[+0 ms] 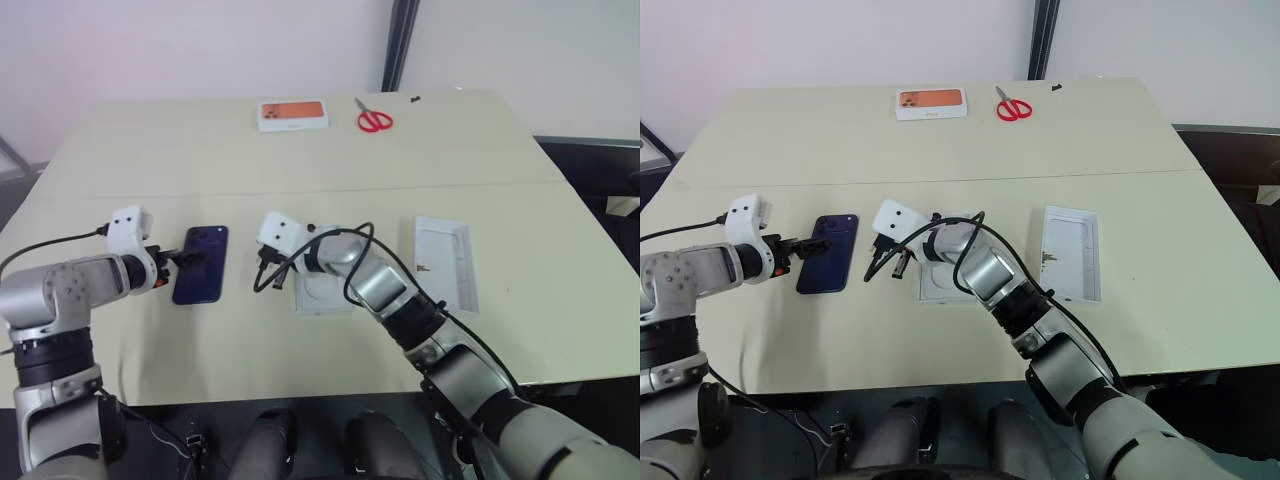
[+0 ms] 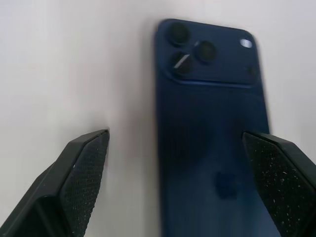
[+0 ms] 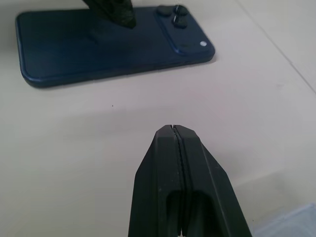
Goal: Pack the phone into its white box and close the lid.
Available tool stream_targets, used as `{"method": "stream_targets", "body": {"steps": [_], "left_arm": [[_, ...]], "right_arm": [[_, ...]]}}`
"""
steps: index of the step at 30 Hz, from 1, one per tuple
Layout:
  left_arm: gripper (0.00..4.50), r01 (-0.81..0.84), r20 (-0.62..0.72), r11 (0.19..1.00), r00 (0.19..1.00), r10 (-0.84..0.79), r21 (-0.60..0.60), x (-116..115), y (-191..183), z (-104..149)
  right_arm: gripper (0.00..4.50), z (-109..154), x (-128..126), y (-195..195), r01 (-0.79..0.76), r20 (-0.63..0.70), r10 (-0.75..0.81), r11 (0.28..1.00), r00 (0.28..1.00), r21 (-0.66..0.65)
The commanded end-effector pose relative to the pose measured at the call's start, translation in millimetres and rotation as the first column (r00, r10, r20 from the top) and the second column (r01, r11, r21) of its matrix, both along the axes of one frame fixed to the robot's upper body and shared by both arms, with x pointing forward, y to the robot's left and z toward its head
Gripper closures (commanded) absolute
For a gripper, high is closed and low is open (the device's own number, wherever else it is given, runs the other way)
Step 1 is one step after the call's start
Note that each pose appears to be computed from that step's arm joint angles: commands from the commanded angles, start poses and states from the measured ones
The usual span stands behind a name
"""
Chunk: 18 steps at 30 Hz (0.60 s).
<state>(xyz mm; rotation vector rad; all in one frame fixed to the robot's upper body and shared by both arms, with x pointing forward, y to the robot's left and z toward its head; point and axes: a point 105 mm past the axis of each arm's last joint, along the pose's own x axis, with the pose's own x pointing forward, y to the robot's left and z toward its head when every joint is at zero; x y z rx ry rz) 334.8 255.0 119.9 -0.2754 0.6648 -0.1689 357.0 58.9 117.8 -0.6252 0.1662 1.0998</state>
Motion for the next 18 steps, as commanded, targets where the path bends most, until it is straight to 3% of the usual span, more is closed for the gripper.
{"method": "stream_targets", "body": {"steps": [1,18], "left_arm": [[0.02,0.107,-0.068,0.990,0.991,-0.113,-0.088,-5,-30,-15],[0.02,0.254,-0.018,0.925,0.963,-0.270,-0.282,-20,-99,-15]], "right_arm": [[4.50,11,1,9,-0.024,0.066,0.026,0.999,0.997,-0.023],[4.50,3,7,2,0.002,0.112,0.010,0.993,0.994,-0.114]]}}
